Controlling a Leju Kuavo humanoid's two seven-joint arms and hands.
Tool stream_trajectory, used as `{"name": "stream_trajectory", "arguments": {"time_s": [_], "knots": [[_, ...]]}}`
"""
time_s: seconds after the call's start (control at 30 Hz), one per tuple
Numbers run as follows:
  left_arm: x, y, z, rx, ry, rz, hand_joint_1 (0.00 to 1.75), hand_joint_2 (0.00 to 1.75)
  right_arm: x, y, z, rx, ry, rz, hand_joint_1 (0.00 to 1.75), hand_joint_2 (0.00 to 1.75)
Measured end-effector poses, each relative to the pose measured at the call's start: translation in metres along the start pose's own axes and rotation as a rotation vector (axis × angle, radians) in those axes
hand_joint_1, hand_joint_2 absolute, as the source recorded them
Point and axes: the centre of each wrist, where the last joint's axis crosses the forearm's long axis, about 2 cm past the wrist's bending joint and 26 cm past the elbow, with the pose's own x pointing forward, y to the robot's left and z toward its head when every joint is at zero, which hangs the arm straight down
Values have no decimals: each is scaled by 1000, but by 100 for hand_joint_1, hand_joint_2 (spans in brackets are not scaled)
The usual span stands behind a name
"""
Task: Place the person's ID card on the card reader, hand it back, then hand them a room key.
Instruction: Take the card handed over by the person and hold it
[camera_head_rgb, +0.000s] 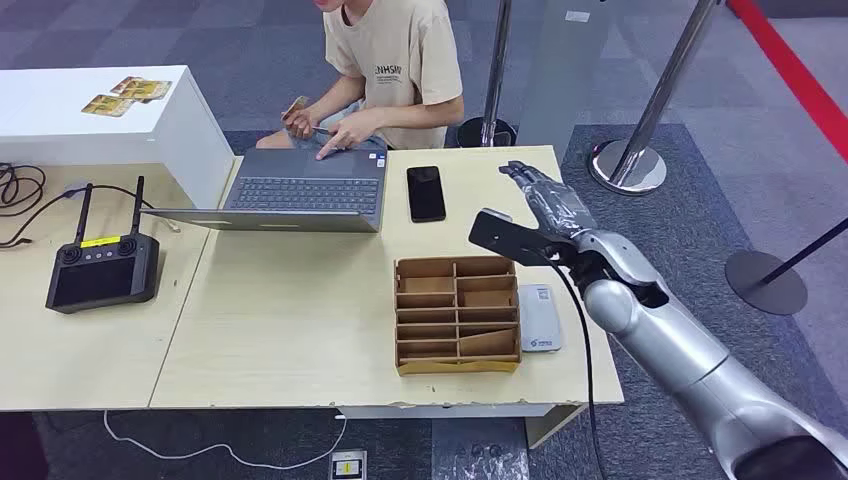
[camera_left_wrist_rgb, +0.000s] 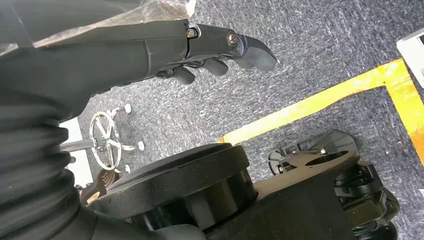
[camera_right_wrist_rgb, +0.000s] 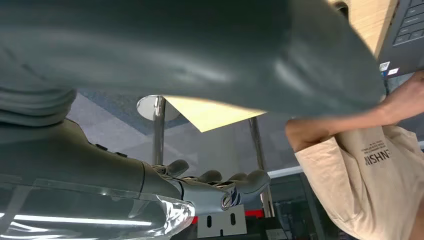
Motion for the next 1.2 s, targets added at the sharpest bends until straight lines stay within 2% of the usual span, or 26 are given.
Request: {"name": "stream_trajectory", "arguments": {"time_s": [0.47, 1.2], "knots": [[0, 0, 0, 3, 6, -4, 0, 175, -2, -5, -14, 55, 29, 43, 0, 0], [0, 0, 0, 3, 6, -4, 0, 175, -5, 0, -16, 74, 45, 60, 0, 0]]}}
